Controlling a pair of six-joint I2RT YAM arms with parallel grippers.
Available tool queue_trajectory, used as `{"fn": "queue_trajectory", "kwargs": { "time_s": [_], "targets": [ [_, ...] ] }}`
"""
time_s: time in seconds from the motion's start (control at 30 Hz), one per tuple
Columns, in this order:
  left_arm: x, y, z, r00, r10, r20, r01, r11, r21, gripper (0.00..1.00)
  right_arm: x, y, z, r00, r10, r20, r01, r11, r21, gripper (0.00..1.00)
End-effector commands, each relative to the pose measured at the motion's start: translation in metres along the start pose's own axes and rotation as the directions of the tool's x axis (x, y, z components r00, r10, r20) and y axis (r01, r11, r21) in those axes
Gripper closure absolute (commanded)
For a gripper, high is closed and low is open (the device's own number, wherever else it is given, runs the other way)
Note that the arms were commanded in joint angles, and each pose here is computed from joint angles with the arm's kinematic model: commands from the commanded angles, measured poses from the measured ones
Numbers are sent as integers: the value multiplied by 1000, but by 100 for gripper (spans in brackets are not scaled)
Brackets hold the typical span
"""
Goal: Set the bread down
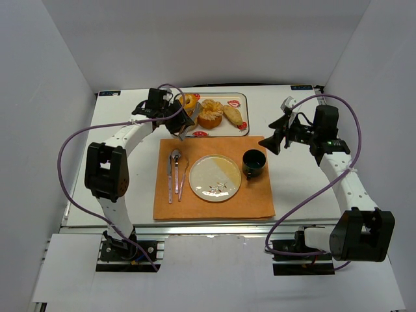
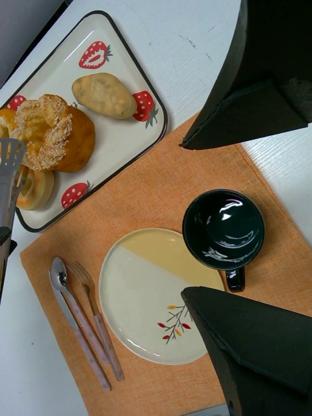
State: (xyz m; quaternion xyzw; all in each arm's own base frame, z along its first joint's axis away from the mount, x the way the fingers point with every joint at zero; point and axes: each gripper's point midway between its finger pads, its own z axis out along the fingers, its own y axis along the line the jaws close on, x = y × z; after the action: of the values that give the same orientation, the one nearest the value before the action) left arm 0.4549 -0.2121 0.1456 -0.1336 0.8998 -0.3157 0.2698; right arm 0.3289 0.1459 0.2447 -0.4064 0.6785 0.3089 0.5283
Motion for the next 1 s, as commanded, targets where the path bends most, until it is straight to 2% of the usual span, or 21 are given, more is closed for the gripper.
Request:
{"fn": "queue_trajectory", "kwargs": {
  "time_s": [0.0,0.53,0.8,0.97],
  "targets": [
    [-12,-29,-20,999,24,47,-27,996,83,42,-4,5,-2,1000,-9,25,9,1000,-20,11],
    [-8,-43,-21,999,-20,27,15,984,179,44,0,9,-3,1000,0,25,1,1000,-27,11],
    [1,-27,-13,999,-50,-5,50,991,122,49,-1,9,-4,1000,-3,30,4,1000,-26,11],
    [5,-24,-12,998,-61,-15,63,991,115,56,-2,8,-4,999,-3,34,4,1000,-23,11]
  ]
}}
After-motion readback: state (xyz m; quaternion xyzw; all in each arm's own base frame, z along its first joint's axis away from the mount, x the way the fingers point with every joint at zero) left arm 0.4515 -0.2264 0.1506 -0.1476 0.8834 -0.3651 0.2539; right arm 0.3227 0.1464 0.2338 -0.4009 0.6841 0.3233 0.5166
